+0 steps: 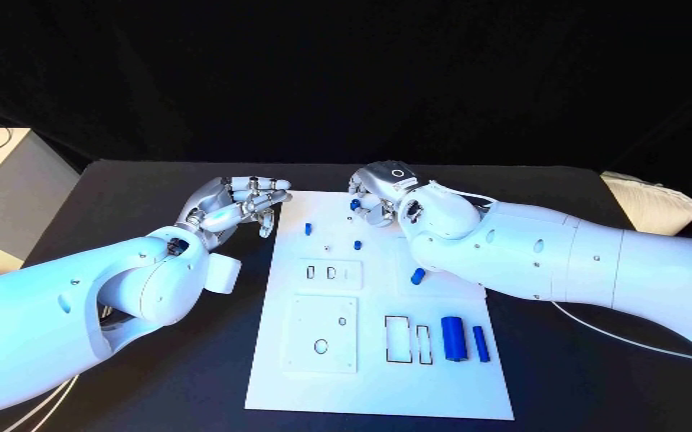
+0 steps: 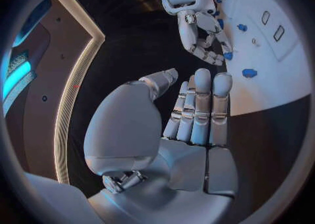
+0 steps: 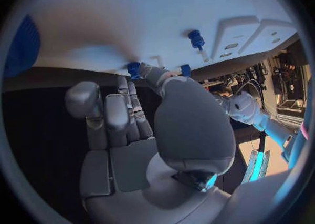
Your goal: Assemble the parts on the task board
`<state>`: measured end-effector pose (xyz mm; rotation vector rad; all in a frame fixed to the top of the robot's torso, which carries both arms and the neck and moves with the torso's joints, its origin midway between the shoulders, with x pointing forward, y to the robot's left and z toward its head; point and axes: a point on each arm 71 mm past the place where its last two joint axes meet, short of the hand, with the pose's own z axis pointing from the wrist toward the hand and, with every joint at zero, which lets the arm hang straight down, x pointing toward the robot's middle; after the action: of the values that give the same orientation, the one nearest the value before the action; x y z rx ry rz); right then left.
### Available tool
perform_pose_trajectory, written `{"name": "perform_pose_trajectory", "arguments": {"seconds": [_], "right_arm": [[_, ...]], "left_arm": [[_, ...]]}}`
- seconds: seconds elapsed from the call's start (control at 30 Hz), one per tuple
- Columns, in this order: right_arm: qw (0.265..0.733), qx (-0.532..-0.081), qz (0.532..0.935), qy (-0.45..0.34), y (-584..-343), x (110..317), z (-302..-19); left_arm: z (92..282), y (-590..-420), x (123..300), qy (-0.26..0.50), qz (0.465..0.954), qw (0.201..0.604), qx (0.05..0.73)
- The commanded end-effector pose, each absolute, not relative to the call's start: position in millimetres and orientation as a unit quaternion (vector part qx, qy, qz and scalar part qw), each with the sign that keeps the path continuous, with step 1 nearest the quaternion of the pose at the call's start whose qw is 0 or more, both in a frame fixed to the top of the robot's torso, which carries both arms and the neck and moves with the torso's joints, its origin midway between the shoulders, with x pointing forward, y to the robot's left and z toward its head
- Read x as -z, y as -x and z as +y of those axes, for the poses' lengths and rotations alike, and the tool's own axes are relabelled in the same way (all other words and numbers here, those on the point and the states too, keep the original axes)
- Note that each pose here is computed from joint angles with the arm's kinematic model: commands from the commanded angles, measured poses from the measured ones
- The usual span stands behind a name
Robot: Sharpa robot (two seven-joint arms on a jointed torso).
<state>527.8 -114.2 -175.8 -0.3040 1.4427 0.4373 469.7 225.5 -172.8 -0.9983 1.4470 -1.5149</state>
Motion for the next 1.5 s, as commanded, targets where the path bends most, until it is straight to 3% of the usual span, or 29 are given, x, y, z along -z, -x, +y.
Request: {"name": "perform_pose_trajectory", "arguments": {"seconds": [0.03, 0.4, 0.63, 0.8, 0.97, 1.17, 1.5], "right_arm": [[0.730, -0.209, 0.636, 0.139, -524.5, 172.5, -115.3], [0.738, -0.239, 0.623, 0.097, -500.2, 157.8, -151.8], [0.761, -0.261, 0.592, 0.049, -493.5, 138.5, -201.8], [0.739, -0.264, 0.620, -0.007, -500.8, 138.9, -237.8], [0.706, -0.245, 0.664, -0.031, -508.1, 146.6, -255.4], [0.677, -0.213, 0.704, -0.026, -515.3, 155.4, -260.4], [0.655, -0.182, 0.733, -0.019, -519.3, 168.2, -252.2]], "left_arm": [[223.5, -469.6, 171.3, 0.388, 0.573, 0.394, 0.605], [225.2, -471.8, 172.4, 0.389, 0.572, 0.395, 0.604], [228.1, -474.3, 173.5, 0.389, 0.571, 0.397, 0.604], [228.8, -475.7, 174.1, 0.389, 0.571, 0.397, 0.604], [229.1, -476.8, 174.6, 0.389, 0.570, 0.397, 0.605], [227.8, -477.0, 174.7, 0.387, 0.571, 0.394, 0.608], [228.0, -476.1, 174.2, 0.386, 0.571, 0.393, 0.609]]}}
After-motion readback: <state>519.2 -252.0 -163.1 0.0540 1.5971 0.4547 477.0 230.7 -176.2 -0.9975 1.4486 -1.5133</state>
